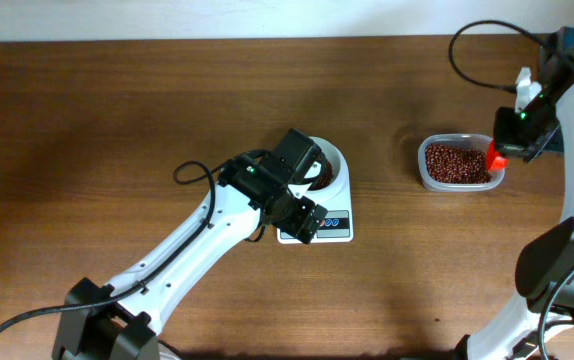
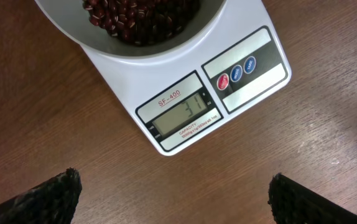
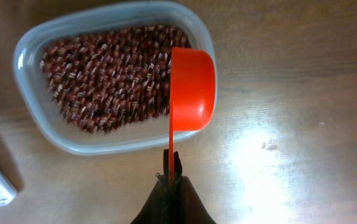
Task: Scoop item into bowl and weigh 50g on scale
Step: 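Move the empty scoop back toward the bean tub with the right gripper, then dip the red scoop into the beans with the right gripper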
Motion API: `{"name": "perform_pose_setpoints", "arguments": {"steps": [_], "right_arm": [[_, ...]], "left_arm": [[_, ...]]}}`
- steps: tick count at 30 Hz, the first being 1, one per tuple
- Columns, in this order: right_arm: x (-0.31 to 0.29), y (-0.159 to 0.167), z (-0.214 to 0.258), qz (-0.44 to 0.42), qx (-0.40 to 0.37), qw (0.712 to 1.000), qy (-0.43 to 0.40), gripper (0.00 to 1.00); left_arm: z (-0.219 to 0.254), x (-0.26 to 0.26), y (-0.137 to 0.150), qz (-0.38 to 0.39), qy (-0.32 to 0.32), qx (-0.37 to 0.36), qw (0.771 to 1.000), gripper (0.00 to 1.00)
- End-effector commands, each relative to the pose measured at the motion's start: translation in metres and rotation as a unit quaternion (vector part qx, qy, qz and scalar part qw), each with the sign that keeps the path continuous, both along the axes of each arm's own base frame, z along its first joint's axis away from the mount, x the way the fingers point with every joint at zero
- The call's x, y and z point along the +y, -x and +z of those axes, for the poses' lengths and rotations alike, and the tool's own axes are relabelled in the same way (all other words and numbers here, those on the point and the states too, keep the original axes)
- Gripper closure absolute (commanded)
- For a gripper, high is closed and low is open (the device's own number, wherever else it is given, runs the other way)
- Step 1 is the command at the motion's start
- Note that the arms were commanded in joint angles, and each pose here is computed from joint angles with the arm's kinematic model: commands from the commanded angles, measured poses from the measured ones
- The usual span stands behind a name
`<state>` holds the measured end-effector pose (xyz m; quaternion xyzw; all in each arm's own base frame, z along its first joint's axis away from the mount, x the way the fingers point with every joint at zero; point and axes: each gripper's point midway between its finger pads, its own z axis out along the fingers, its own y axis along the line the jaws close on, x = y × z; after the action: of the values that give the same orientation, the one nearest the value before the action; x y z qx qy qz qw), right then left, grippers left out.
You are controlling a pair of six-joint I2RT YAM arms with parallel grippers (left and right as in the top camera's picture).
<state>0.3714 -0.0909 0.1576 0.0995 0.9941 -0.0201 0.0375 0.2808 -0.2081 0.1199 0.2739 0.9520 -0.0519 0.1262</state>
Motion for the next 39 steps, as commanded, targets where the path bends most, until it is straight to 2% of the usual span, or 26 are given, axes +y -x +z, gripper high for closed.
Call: {"name": "perform_pose_setpoints", "arguments": {"steps": [1,4,13,17,27,39], "right_arm": [[-0.002,0.006,-0.019,-0.005,0.014,1.000,0.011,0.96],[0.003,0.010,-0.036,-0.004,0.024,1.000,-0.004,0.96],[0.068,0.002,-0.049,0.032,-0.011,0.980,-0.194,0.96],[0.064,0.002,-0.047,0.025,-0.016,0.978,-0.204,0.96],[0.044,0.000,-0.025,0.002,-0.081,0.945,-0.318,0.96],[0.020,0.015,-0.018,-0.023,-0.091,0.933,-0.347,0.96]], "left_arm": [[-0.004,0.001,0.000,-0.005,-0.007,0.002,1.000,0.01],[-0.004,0.001,0.000,-0.005,-0.007,0.002,1.000,0.01],[-0.004,0.001,0.000,-0.005,-0.007,0.002,1.000,0.01],[-0.004,0.001,0.000,-0.005,-0.007,0.002,1.000,0.01],[-0.004,0.001,0.000,-0.005,-0.007,0.002,1.000,0.01],[-0.004,0.001,0.000,-0.005,-0.007,0.002,1.000,0.01]]}}
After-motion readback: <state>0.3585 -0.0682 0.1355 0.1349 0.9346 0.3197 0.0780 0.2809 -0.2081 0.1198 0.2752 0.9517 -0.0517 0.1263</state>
